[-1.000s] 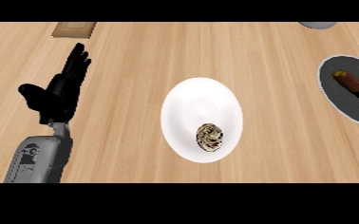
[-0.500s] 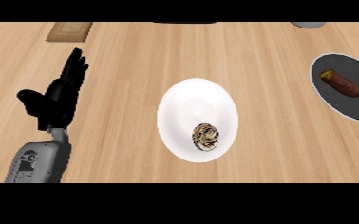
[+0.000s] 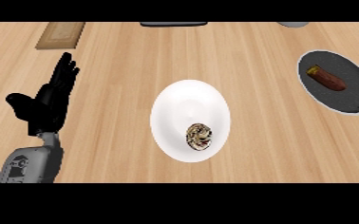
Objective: Pick the sweet potato from the plate and place it in the pan
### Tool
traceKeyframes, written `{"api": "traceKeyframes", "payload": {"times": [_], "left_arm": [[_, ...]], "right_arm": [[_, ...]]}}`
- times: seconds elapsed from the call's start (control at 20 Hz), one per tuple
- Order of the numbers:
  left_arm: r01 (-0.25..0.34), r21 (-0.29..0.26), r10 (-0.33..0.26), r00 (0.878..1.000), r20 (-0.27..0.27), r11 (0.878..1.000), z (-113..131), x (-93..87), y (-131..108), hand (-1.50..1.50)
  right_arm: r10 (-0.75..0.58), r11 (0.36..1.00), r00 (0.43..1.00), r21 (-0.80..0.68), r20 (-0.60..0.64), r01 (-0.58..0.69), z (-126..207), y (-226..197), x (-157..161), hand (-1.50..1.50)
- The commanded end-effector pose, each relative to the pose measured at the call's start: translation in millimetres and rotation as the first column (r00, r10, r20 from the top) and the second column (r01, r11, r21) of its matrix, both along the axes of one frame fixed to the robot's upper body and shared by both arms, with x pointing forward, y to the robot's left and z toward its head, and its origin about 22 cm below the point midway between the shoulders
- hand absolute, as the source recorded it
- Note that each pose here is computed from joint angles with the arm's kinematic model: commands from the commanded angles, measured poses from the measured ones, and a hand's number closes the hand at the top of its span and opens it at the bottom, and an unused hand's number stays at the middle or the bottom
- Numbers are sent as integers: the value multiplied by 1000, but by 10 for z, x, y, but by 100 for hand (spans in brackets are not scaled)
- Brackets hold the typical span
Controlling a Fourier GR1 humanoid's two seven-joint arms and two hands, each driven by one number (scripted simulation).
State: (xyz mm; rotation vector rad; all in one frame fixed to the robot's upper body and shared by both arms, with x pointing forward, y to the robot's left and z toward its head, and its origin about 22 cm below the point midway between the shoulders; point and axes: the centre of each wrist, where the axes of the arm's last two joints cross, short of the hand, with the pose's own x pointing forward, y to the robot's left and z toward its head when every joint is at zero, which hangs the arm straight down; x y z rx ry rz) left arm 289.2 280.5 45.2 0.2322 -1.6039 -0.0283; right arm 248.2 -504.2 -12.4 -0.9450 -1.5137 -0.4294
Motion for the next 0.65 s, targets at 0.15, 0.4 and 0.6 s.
{"api": "traceKeyframes", "payload": {"times": [0.15, 0.4, 0.6], "left_arm": [[-43, 20, 43, 999, 2, 999, -6, -50, 124, 0], [-31, 1, 31, 999, 12, 1000, -15, -159, 113, 0], [0, 1, 0, 1000, -1, 1000, 80, 66, 135, 0]], "right_arm": [[48, 999, 999, -8, 24, -48, -103, 126, -556, -150], [59, 998, 998, 20, 13, -60, 142, 415, -829, -150], [19, 999, 1000, -29, -14, -20, 385, 822, -1012, -150]]}}
